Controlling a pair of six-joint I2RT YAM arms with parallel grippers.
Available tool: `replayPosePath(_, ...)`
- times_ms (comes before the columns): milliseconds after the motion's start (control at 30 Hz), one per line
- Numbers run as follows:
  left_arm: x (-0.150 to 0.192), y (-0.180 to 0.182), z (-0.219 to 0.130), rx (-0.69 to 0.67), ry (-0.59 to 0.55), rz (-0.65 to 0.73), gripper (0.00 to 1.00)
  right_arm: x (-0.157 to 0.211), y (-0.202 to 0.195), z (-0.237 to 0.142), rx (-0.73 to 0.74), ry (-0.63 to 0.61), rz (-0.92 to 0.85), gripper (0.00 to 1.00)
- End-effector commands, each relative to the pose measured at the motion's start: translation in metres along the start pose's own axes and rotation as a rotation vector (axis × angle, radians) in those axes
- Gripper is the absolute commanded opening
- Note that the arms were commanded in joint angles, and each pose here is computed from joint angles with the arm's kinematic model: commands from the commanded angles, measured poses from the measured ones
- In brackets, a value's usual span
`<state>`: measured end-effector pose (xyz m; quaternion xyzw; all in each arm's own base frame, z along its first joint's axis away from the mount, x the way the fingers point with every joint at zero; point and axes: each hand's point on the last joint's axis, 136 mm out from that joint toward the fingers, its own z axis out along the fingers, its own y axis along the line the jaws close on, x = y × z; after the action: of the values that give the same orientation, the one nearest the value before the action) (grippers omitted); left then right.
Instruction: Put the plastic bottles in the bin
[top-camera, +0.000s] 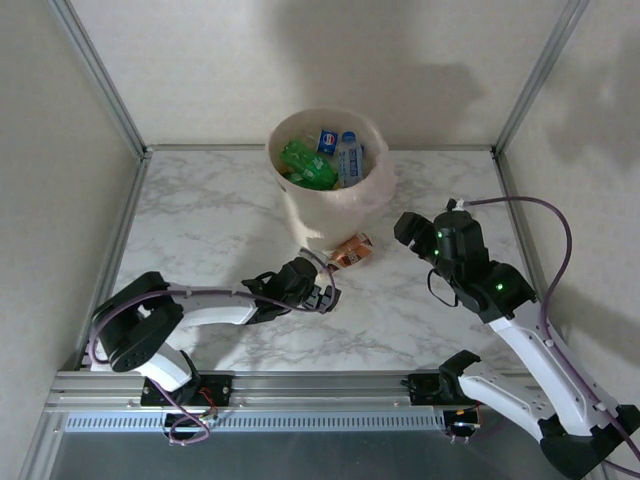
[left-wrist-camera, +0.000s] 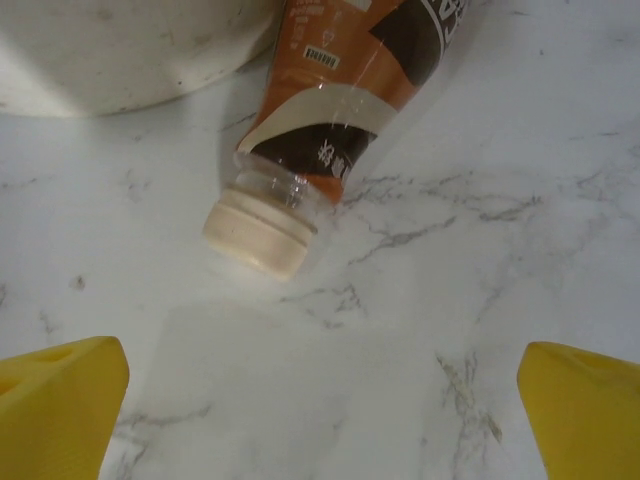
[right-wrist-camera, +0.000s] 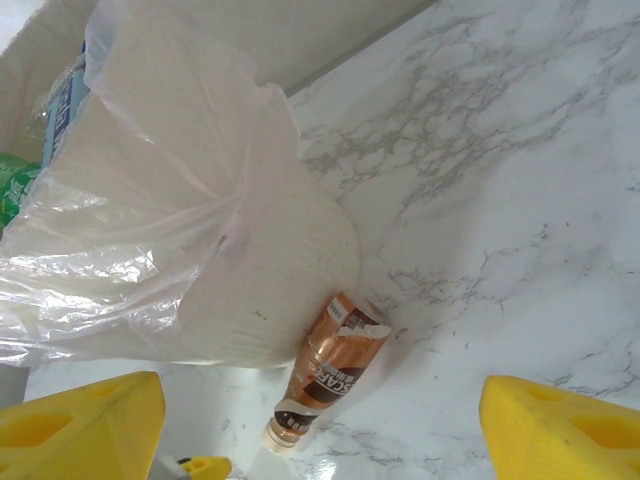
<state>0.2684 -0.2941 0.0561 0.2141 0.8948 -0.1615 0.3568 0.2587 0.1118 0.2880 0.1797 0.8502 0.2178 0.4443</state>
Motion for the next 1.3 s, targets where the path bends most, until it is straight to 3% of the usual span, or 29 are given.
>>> replayPosePath(0, -0.006, 0.008, 0.010, -0.060, -0.013, 0.029, 1.00, 0.002, -0.006, -0.004, 0.005, 0.001, 0.029, 0.82)
replayPosePath(233, -0.004, 0.024, 0.020, -0.165, -0.004, 0.041, 0.99, 0.008, -0.010, -0.005, 0.000, 0.011, 0.037, 0.82)
replayPosePath(633, 0.002, 0.006, 0.042, -0.114, 0.054, 0.101, 0.95, 0.005, -0.011, -0.013, -0.009, -0.002, 0.051, 0.82)
replayPosePath(833, 0.000, -0.022, 0.046, -0.038, 0.074, 0.145, 0.93, 0.005, -0.012, -0.013, 0.002, -0.001, 0.049, 0.81)
replayPosePath(1067, -0.008, -0.081, 0.040, 0.083, 0.047, 0.200, 0.90, 0.011, -0.021, -0.011, 0.035, 0.015, 0.044, 0.81)
replayPosePath(1267, -0.007, -0.134, 0.015, 0.221, 0.028, 0.209, 0.89, 0.025, -0.038, -0.001, 0.110, 0.051, 0.025, 0.82)
